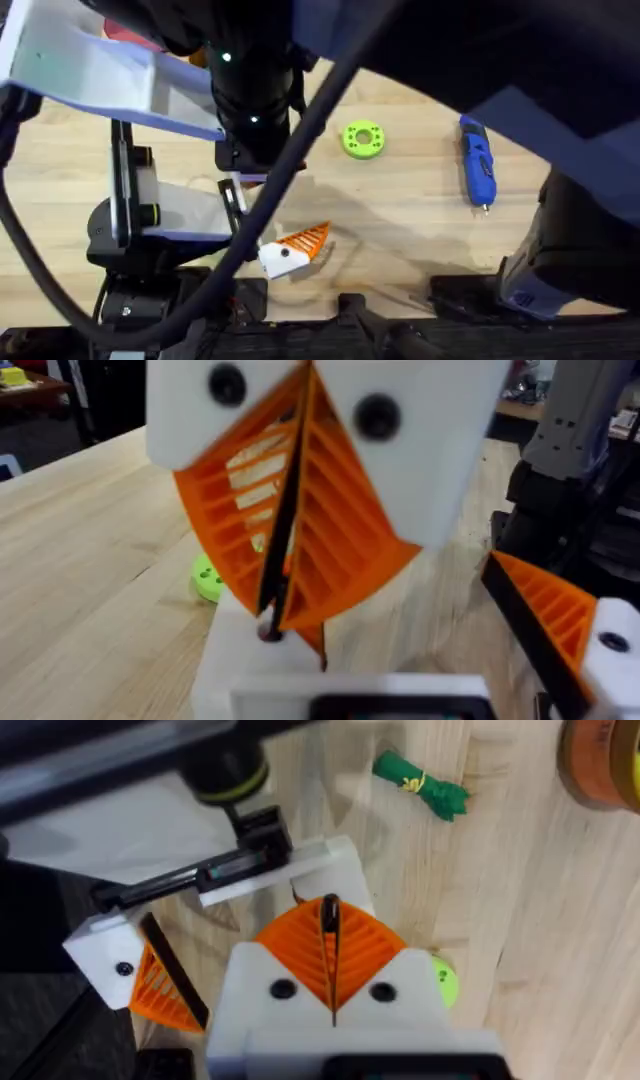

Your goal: Pick up the gripper from the table and insert it into the empty holder that is missing its gripper. Then pick up a screw, insert it into the mounting hole, and use the screwdriver to tighten it. Finally, clean up the table by picking up the vegetable and placing it into the bucket.

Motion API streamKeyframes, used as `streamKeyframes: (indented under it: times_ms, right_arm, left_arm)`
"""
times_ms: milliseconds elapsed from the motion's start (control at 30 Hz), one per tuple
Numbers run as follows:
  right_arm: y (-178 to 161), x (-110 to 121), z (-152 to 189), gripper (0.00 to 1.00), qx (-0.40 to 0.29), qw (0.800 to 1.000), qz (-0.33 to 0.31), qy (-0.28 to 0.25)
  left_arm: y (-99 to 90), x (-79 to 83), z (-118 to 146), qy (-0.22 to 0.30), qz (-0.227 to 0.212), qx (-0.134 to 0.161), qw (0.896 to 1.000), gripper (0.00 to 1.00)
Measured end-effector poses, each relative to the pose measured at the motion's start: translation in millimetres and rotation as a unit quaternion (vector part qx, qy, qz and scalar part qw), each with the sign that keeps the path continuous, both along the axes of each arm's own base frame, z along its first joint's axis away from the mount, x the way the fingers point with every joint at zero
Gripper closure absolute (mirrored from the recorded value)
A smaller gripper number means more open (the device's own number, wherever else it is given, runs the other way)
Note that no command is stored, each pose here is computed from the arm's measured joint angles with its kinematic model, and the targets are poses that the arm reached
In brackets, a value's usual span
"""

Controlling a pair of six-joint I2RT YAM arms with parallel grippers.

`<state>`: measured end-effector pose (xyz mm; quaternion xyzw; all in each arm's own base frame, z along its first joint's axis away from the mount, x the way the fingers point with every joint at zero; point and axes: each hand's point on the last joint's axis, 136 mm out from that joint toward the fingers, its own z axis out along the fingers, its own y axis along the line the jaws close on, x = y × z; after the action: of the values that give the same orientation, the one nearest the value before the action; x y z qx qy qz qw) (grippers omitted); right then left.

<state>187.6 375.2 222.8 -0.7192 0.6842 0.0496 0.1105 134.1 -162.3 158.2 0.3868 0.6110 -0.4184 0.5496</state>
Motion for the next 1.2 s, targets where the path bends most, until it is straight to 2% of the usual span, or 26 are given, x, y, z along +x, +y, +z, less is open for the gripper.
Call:
streamKeyframes:
  times_ms: [1200]
  right_arm:
    - [6.4,3.8,-7.7,0.995,-0.001,1.000,-0.009,0.002]
  left_arm:
    - [0.0,0.0,0.0,0.003,0.000,-0.001,1.000,0.014]
